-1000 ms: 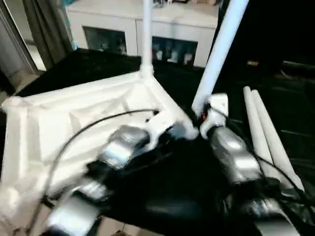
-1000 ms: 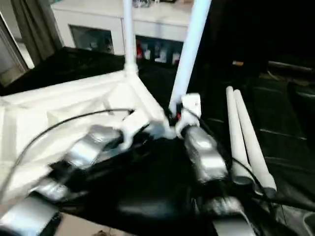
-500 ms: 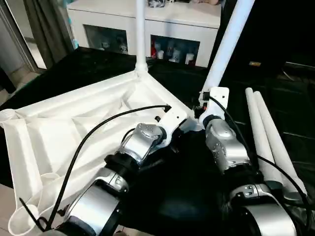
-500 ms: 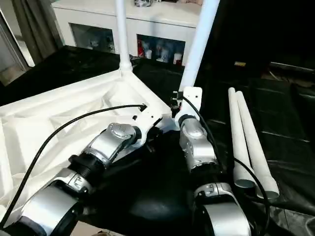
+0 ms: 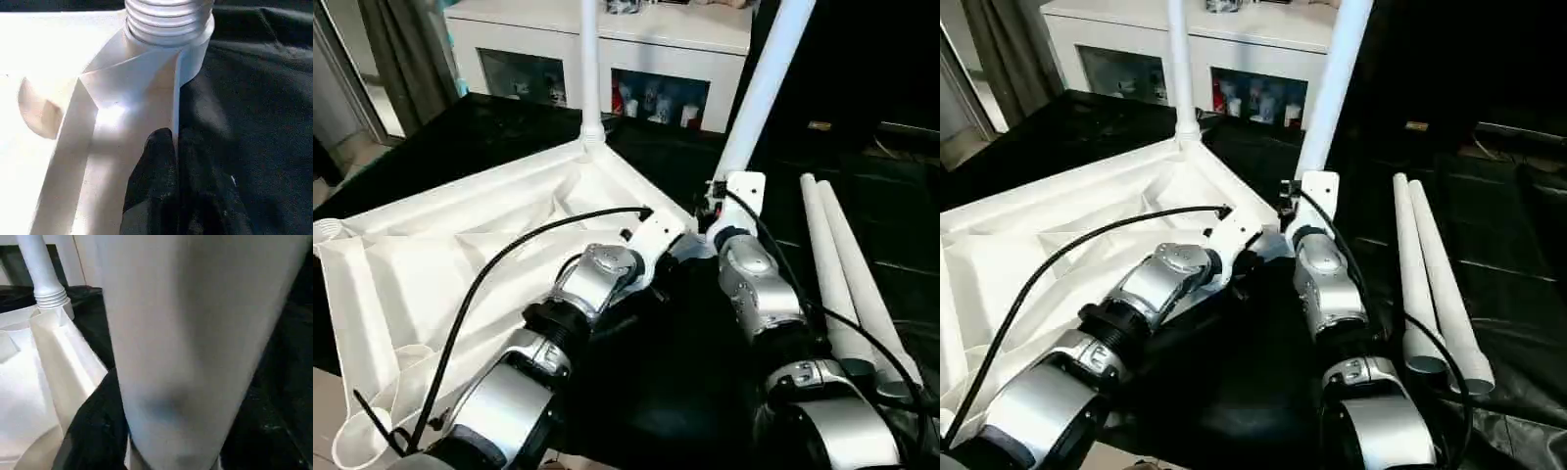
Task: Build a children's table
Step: Insert table leg to table base
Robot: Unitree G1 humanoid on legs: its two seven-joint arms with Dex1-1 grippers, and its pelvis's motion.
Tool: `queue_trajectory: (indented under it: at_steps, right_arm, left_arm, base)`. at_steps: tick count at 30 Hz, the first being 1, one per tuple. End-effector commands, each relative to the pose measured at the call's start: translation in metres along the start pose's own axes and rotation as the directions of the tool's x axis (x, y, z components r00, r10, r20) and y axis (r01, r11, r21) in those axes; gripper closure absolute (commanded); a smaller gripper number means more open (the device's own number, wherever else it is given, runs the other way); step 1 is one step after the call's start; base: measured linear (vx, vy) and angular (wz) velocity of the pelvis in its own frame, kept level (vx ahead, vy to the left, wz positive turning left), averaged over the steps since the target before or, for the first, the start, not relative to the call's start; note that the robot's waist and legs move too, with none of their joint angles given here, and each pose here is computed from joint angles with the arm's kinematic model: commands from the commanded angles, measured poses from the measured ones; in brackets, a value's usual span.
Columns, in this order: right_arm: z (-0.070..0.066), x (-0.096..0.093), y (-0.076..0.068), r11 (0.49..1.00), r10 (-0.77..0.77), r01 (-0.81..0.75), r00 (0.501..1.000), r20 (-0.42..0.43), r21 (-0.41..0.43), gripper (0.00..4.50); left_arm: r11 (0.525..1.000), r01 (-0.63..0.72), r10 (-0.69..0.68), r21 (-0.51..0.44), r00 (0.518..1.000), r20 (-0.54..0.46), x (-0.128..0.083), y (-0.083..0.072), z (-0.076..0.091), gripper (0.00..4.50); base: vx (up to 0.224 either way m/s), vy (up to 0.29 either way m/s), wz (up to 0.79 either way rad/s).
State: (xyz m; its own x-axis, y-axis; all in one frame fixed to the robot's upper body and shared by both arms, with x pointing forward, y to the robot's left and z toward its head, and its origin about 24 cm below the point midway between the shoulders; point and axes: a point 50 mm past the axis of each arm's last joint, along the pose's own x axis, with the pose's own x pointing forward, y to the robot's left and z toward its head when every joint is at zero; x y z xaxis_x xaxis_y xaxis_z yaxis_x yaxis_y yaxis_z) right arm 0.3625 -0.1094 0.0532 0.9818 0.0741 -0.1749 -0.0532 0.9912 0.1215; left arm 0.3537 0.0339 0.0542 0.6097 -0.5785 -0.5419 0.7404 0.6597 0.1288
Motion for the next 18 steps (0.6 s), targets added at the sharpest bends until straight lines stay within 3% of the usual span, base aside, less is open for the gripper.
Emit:
queue_trajectory:
  at_steps: [1,11,12,17,18]
  right_arm:
    - [-0.034,-0.007,-0.004,0.999,-0.002,0.007,0.989,-0.15,0.038,1.75]
    - [-0.016,-0.005,0.0,0.996,0.086,-0.084,0.995,-0.056,0.041,1.08]
    - [-0.011,-0.006,-0.001,0.993,0.116,-0.115,0.993,-0.031,0.023,0.81]
    - [0.001,-0.014,-0.008,0.974,0.214,-0.214,0.977,-0.004,-0.079,0.5]
    - [0.008,-0.022,-0.016,0.946,0.288,-0.288,0.957,-0.023,-0.151,0.37]
  left_arm:
    - [0.992,-0.128,0.128,-0.005,0.992,0.016,-0.007,0.021,0.003,4.5]
    - [0.994,-0.112,0.111,0.01,0.993,0.032,-0.008,0.022,0.005,4.5]
    - [0.995,-0.101,0.1,0.02,0.994,0.037,-0.009,0.022,0.005,4.5]
    - [0.996,-0.043,0.038,0.082,0.997,0.065,-0.013,0.022,0.005,4.5]
    - [0.993,0.003,-0.013,0.12,0.997,0.081,-0.017,0.022,0.002,4.5]
  base:
    - [0.0,0.0,0.0]
    - [0.0,0.0,0.0]
    - [0.0,0.0,0.0]
    - [0.0,0.0,0.0]
    - [0.0,0.0,0.0]
